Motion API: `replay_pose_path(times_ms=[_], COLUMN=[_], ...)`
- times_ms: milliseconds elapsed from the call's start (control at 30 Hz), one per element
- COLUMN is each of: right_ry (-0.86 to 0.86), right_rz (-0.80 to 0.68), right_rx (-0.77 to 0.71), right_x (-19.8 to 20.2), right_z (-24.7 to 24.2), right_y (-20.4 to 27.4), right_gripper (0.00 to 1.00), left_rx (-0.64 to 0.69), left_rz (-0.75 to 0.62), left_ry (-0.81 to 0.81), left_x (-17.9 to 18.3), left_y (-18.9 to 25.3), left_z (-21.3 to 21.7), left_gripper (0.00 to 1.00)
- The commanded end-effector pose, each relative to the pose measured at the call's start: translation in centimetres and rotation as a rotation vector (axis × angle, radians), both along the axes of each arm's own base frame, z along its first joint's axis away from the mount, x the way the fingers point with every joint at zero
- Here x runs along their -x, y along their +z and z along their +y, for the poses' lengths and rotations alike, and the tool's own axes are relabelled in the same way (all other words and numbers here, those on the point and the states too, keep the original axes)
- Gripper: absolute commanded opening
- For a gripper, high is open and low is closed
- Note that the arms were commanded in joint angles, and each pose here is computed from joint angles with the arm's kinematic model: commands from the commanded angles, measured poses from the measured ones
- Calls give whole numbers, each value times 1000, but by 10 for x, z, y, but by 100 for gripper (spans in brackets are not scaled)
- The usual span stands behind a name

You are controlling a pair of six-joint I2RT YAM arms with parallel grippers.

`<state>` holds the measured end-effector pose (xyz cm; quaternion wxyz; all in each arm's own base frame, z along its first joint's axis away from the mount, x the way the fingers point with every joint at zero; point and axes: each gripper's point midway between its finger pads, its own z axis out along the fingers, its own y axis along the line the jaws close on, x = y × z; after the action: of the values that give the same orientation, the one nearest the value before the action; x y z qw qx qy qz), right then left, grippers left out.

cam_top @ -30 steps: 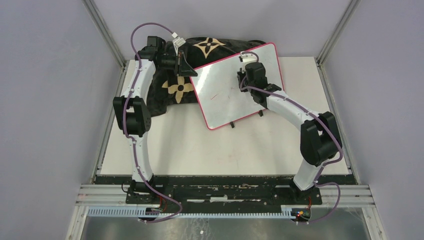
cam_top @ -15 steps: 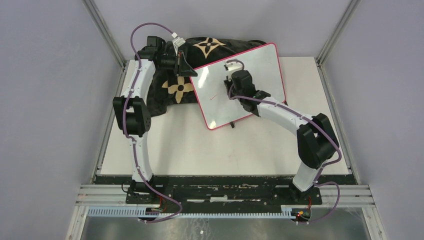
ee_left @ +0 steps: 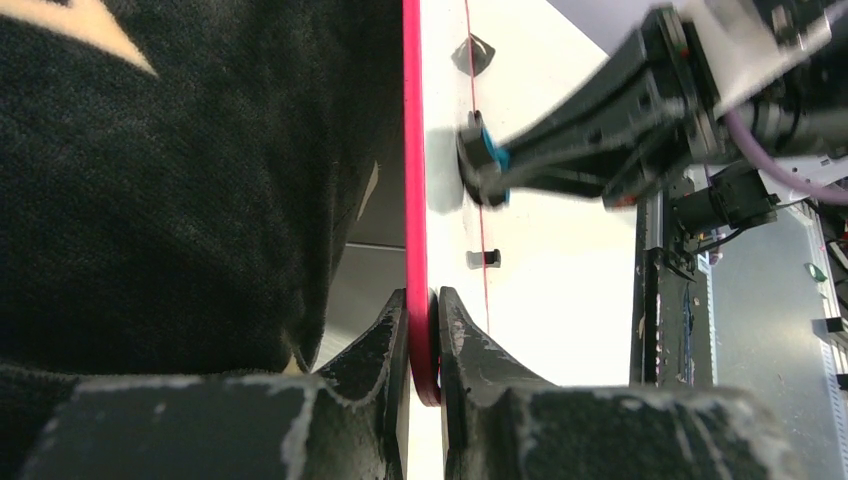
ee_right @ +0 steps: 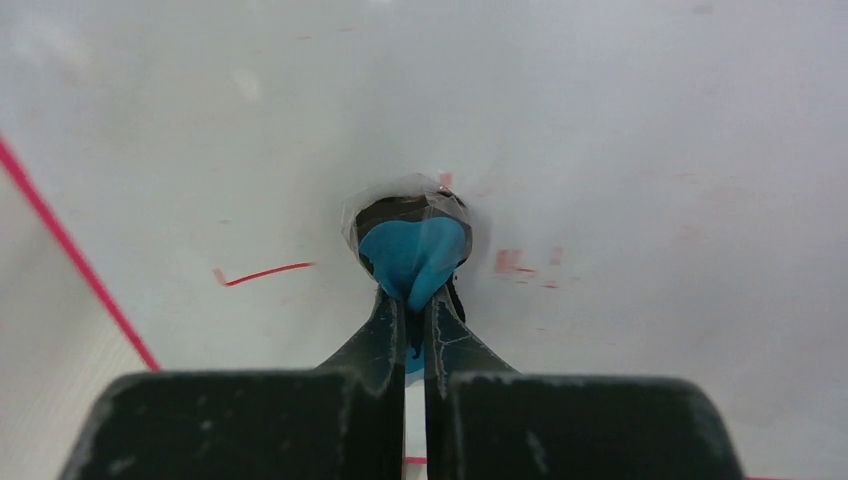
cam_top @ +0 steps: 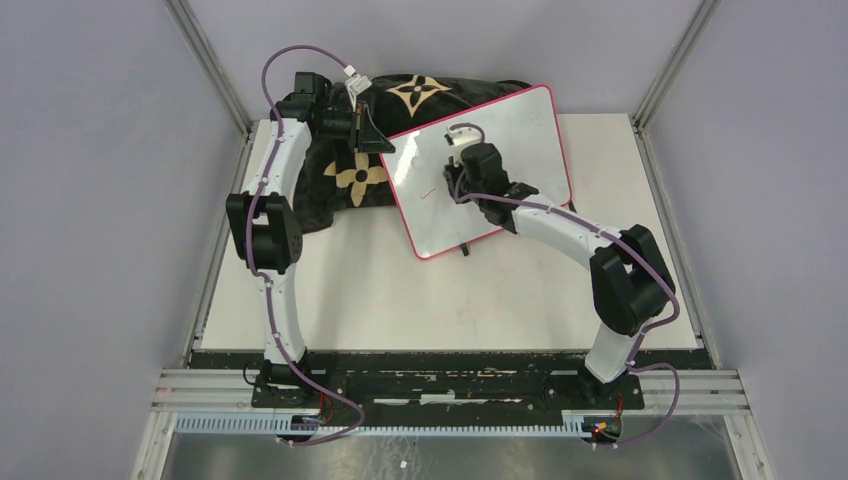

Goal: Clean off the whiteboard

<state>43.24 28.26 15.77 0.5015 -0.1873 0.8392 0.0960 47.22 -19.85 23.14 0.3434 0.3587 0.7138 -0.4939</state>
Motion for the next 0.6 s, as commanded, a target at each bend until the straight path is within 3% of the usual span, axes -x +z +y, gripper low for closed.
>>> replay_pose_path(times_ms=[0, 233, 567], right_ry=[-265, -298, -63], right_rz=[-29, -28, -44], right_rx=[33, 20, -36], right_x=[-37, -38, -11], right_z=[-96, -122, -16], right_y=[5, 10, 21], right_gripper=[1, 1, 1], left_rx=[8, 10, 12], left_rz=[-78, -73, -67], left_ry=[-50, -54, -57], left_x=[9, 10, 11], left_y=[19, 16, 15], left_z=[-9, -10, -11], left_gripper=[3, 3, 3])
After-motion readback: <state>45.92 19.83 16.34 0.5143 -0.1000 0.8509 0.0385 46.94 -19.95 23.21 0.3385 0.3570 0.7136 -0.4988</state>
